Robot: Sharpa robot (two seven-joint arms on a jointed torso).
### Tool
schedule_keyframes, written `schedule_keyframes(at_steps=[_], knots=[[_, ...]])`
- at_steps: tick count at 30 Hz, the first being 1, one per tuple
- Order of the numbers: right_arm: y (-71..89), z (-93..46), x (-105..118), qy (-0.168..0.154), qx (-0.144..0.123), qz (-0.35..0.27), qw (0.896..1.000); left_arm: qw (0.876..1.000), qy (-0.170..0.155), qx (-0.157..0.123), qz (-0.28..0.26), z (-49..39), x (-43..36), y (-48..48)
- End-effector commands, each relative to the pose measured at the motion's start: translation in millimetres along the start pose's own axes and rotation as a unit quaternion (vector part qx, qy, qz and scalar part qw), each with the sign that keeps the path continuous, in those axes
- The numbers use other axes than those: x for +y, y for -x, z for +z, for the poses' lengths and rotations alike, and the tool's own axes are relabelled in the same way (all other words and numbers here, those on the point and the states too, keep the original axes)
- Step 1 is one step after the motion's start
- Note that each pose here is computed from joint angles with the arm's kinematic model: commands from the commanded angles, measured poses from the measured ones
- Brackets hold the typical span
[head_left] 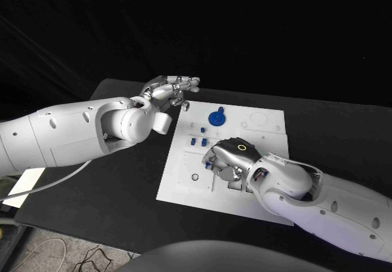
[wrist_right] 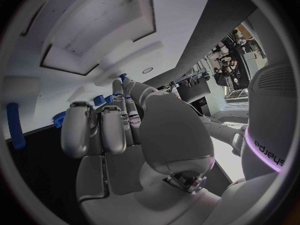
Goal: Assemble the parts on the task board
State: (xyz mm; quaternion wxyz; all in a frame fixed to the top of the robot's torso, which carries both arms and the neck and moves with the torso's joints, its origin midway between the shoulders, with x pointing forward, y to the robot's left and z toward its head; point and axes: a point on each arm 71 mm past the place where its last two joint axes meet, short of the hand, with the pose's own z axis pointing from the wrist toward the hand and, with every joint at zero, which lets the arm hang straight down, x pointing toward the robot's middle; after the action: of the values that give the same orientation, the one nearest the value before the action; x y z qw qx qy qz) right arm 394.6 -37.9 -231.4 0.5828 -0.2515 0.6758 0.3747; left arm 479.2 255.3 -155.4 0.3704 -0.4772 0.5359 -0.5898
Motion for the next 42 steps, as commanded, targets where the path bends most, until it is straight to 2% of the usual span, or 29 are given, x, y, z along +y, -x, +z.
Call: schedule_keyframes(at_steps=[1,6,12,19,28,33,36,42], knots=[[-4.0,0.6,1.5,0.001,0.017,-0.011,1.0,1.0,-0.005,0.009,0.0,0.1,-1.0,-2.7],[-5.9,0.5,2.3,0.001,0.024,-0.012,1.0,1.0,-0.003,0.011,-0.001,-0.2,-0.8,-2.9],[-5.7,0.2,0.2,-0.003,0.018,-0.011,1.0,1.0,-0.001,0.013,-0.002,-0.7,-0.7,-2.7],[0.9,-0.4,-0.9,-0.002,-0.031,-0.002,1.0,1.0,0.004,0.017,-0.003,-0.7,-0.2,-3.1],[7.8,-4.8,-0.9,0.001,-0.071,0.009,0.997,1.0,0.01,0.022,-0.004,-0.7,0.7,-3.4],[15.4,-14.3,-2.5,0.0,-0.095,0.021,0.995,1.0,0.012,0.025,-0.004,-0.8,1.0,-3.2],[22.8,-23.6,-7.1,-0.008,-0.1,0.029,0.995,1.0,0.013,0.025,-0.004,-1.1,1.0,-2.9],[50.0,-47.7,-40.5,-0.066,-0.069,0.015,0.995,1.0,0.012,0.024,-0.002,-2.5,0.4,-0.6]])
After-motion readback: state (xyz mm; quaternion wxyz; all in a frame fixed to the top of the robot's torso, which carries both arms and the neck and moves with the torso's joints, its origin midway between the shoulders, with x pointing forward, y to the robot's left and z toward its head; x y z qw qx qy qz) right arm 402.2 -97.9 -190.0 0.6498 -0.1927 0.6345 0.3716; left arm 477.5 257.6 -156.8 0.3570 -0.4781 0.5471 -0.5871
